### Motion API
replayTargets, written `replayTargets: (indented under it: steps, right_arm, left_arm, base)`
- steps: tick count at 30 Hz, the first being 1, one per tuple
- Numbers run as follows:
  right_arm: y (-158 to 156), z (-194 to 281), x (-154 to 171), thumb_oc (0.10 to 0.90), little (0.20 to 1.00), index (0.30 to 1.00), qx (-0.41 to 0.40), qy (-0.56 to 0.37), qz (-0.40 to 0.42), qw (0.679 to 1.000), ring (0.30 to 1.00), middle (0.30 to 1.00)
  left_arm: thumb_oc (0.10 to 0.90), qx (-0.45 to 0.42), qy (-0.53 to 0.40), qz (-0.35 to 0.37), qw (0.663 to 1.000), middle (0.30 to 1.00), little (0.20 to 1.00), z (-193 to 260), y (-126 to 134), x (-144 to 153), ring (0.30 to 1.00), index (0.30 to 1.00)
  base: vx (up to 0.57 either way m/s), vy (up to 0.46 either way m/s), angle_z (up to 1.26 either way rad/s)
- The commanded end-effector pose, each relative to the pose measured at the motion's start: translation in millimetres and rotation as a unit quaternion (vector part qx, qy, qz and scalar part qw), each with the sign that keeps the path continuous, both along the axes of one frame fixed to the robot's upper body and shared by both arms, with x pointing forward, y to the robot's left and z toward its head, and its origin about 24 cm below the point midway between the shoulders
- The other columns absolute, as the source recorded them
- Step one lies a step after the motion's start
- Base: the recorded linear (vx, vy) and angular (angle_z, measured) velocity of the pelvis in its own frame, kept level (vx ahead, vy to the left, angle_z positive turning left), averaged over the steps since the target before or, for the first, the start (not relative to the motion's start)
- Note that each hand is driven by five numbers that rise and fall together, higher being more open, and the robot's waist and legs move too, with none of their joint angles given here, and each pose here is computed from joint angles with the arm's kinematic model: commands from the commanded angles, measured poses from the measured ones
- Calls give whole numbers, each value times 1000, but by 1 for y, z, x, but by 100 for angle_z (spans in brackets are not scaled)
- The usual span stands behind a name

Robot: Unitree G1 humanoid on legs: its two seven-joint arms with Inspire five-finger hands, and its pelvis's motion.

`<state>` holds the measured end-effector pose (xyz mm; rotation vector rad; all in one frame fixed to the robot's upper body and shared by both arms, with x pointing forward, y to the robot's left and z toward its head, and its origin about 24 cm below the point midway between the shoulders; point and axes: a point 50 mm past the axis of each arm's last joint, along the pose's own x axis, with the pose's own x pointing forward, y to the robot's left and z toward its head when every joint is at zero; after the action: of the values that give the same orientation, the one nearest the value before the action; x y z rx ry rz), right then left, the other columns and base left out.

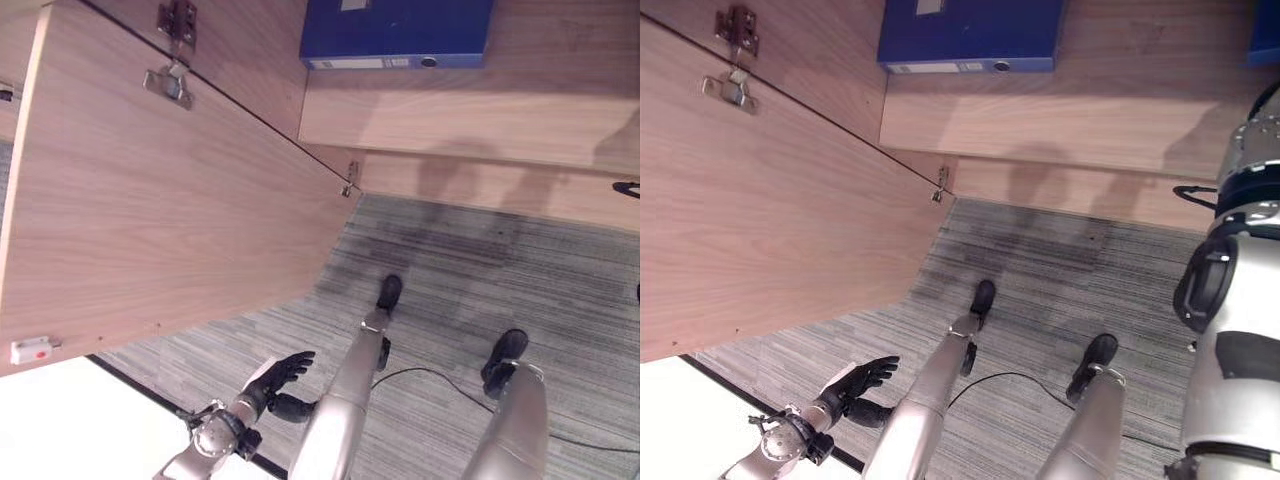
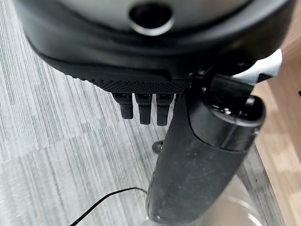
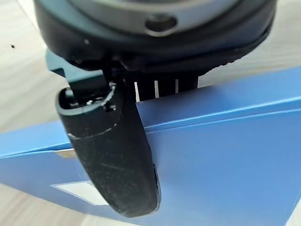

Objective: Put the empty folder in the office cabinet

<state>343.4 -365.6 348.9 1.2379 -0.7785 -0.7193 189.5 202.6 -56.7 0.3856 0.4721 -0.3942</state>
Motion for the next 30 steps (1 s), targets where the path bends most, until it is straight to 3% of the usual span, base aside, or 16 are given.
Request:
replayTargets:
  steps: [1, 3, 10, 11, 12, 19, 25, 26, 30]
  right_arm:
    - [-16, -7, -11, 400, 300, 300, -31, 16, -32, 999, 300, 300]
    - [14, -5, 8, 400, 300, 300, -25, 10, 9, 1000, 300, 300]
    - [-16, 7, -16, 400, 300, 300, -50, 38, -49, 997, 300, 300]
    - [-17, 7, -17, 530, 495, 495, -53, 40, -50, 997, 495, 495]
    - [-20, 4, -16, 800, 900, 900, -60, 61, -48, 995, 900, 900]
    - [-20, -2, -10, 800, 900, 900, -68, 189, -14, 980, 900, 900]
    - [-18, 1, -9, 800, 900, 900, -143, 298, 4, 944, 900, 900]
    - [-19, 12, -13, 800, 900, 900, -187, 337, -3, 923, 900, 900]
    - [-22, 5, -16, 800, 900, 900, -174, 379, 7, 909, 900, 900]
  left_arm:
    - [800, 17, -6, 29, 999, 900, 900, 10, 31, -7, 900, 900]
    - [800, 20, -3, 26, 999, 900, 900, 6, 20, 9, 900, 900]
    - [800, 78, 52, 44, 995, 900, 900, -16, 49, -21, 900, 900]
    - [800, 81, 55, 43, 994, 900, 900, -16, 50, -23, 900, 900]
    - [800, 88, 61, 38, 994, 900, 900, -18, 52, -26, 900, 900]
    - [800, 99, 59, 26, 993, 900, 900, -16, 48, -17, 900, 900]
    - [800, 103, 50, 28, 993, 900, 900, -13, 46, -6, 900, 900]
    - [800, 98, 46, 32, 994, 900, 900, -13, 43, -3, 900, 900]
    - [800, 82, 39, 47, 995, 900, 900, -10, 37, 9, 900, 900]
  base:
    - [4, -9, 4]
    - [-19, -21, 4]
    - [-21, -28, -1]
    - [-2, -29, 9]
    - [3, -30, 7]
    - [26, -54, 1]
    - [25, -55, -3]
    - [29, -62, 4]
    - [-11, -11, 2]
